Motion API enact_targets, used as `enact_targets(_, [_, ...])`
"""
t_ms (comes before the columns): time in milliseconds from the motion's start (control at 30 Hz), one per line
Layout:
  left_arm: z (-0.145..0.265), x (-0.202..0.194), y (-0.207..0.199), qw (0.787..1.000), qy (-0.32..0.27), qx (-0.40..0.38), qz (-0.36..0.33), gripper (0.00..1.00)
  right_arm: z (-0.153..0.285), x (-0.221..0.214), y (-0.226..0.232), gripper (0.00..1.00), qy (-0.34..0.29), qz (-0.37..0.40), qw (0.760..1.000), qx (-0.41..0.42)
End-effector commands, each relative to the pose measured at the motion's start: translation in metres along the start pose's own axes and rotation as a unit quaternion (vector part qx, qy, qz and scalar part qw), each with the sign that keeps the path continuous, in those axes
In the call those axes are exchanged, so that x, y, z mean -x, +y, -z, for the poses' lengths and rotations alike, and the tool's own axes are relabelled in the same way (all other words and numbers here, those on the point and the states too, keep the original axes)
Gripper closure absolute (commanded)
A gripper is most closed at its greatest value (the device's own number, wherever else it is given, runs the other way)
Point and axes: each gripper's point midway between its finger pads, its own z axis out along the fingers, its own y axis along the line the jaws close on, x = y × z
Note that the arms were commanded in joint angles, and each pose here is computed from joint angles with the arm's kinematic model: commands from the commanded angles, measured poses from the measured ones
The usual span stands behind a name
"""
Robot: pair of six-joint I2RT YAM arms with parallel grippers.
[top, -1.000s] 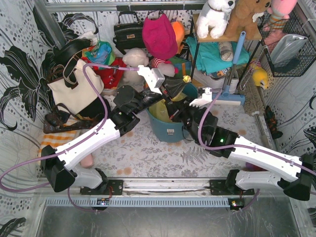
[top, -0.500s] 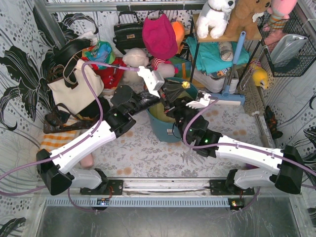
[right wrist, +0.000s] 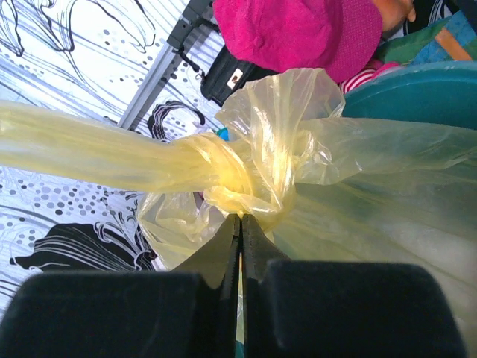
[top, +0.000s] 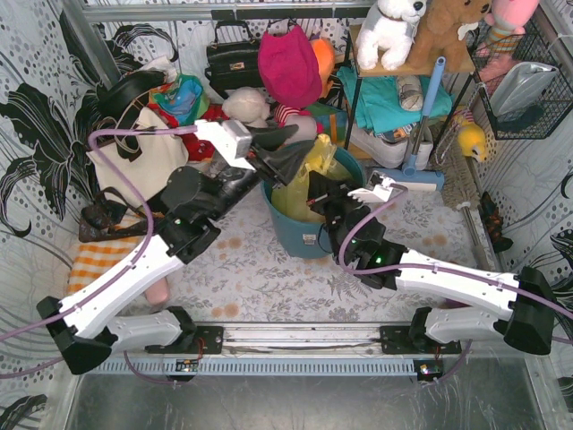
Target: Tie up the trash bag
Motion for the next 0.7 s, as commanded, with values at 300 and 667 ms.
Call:
enact_targets(300, [0.034, -0.064, 0.064, 0.969, 0.123, 0.177, 0.120, 0.42, 0.008, 0.004, 0.012, 1.00, 0.016, -0.009, 0.999, 0.033])
enact_targets(667, [0.047, -0.115, 0.080, 0.949, 0.191, 0.152, 0.200, 0.41, 0.010, -0.021, 0.025, 1.00, 0.065, -0.034, 0.995, 0.064])
